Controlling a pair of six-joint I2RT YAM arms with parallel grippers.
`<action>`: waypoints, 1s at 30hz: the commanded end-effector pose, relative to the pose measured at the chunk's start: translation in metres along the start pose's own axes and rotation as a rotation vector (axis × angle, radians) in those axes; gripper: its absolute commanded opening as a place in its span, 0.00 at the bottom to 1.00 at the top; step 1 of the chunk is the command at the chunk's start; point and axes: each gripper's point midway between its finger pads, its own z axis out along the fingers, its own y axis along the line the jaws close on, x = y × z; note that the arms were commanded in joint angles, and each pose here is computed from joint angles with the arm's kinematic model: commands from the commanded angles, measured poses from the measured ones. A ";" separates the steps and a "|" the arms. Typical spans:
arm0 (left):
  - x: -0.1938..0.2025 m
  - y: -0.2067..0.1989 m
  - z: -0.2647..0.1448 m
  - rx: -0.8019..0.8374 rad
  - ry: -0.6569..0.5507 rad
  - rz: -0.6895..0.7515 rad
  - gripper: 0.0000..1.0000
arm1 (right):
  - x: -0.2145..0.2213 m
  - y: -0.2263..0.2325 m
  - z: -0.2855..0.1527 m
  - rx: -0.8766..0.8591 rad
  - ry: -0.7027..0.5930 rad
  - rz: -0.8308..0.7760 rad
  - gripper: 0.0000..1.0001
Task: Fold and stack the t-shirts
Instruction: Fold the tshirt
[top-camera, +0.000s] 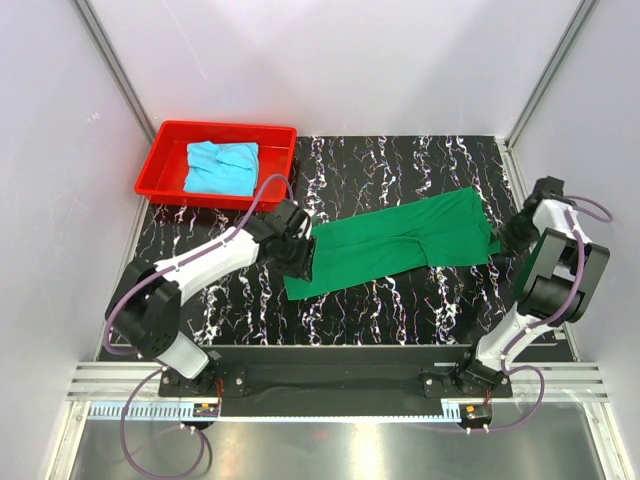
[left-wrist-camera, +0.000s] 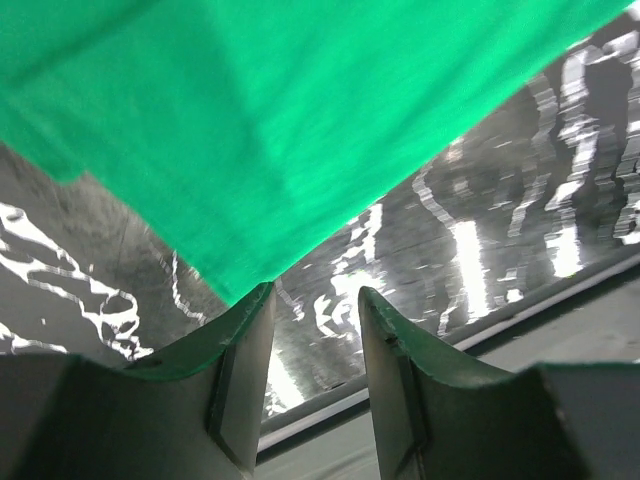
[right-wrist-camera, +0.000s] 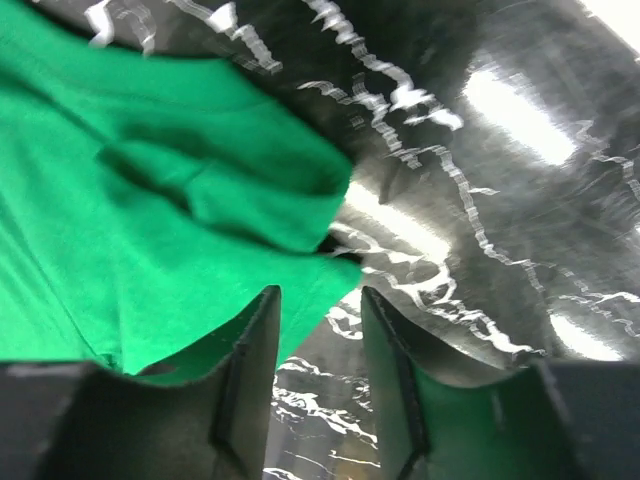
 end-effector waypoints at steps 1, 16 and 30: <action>-0.026 -0.023 -0.023 0.079 -0.077 0.052 0.44 | 0.003 0.000 0.001 -0.042 0.044 0.007 0.43; -0.034 -0.026 -0.019 0.110 -0.018 0.115 0.41 | 0.021 -0.022 0.025 -0.005 0.065 -0.016 0.22; -0.034 -0.017 -0.019 0.110 -0.015 0.095 0.41 | 0.021 -0.024 0.035 -0.013 0.040 -0.021 0.32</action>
